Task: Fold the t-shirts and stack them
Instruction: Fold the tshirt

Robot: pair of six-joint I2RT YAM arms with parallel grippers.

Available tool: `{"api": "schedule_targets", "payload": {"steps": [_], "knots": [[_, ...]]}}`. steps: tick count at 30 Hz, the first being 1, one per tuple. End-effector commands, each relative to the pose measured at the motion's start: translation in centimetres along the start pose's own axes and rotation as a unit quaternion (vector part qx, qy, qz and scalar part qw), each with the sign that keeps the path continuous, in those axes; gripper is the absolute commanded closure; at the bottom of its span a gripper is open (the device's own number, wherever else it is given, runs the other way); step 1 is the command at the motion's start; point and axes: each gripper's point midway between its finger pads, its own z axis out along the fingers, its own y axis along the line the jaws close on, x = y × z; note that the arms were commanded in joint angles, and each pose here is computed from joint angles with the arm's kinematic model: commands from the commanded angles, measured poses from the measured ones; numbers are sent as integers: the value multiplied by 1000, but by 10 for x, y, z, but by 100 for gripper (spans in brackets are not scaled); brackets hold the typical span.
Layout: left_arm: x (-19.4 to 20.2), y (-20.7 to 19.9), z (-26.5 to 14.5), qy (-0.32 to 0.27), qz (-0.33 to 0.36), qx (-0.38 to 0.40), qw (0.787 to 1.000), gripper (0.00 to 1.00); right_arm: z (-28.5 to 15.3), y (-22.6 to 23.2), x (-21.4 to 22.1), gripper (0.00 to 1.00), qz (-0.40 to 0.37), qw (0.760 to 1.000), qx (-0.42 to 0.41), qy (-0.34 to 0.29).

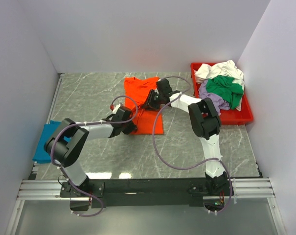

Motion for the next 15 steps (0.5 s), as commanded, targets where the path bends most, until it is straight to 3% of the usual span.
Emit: {"api": "schedule_targets", "payload": {"steps": [1,8,15], "knots": [[23,26,-7,25,9,-39,999,99,-1,3,-11,60,15,1000,-6,-11],[28,26,-20,26,3,-21,999,99,-10,15,-10,56,-18,999,-36,-18],[-14,-8,-33,-13,18,-3,1000,99,-47,57,-21,44,-70,992,-89,-49]]}}
